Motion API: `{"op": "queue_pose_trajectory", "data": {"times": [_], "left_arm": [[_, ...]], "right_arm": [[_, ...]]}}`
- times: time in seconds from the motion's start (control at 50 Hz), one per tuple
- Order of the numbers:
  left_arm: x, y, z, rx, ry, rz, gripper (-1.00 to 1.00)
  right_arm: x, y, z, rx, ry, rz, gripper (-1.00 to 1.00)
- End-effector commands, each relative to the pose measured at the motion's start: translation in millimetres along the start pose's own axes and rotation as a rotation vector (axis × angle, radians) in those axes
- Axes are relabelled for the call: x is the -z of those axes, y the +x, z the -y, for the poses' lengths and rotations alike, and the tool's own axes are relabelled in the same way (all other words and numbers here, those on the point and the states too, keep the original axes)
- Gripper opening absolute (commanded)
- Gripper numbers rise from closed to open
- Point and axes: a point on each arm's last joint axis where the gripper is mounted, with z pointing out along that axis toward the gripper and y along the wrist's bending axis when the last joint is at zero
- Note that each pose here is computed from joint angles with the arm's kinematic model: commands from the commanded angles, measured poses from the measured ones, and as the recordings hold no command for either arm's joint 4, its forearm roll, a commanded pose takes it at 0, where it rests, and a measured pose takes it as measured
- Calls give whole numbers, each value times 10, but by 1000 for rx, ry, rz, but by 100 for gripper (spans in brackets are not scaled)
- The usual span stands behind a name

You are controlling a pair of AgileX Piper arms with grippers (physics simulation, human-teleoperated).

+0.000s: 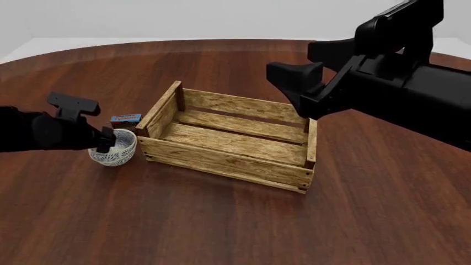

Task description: Stack the right bowl on the left bowl and place them in the tray.

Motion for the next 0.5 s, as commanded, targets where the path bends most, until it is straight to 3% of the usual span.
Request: {"op": "queue_pose_trajectory", "data": {"times": [0.02,0.32,0.34,0.5], "left_arm": [[-72,71,-37,-6,-3,-25,100],[-150,180,15,-8,8,-49,100],[-147,172,48,-6,15,-48,-100],[-103,139,65,-7,18,-37,-100]], "right_arm": [[-2,-5,3,0,1,0,100],[9,-7,2,0,1,1,100],[10,-7,2,0,1,2,100],[19,-10,6,1,3,4,100]]}}
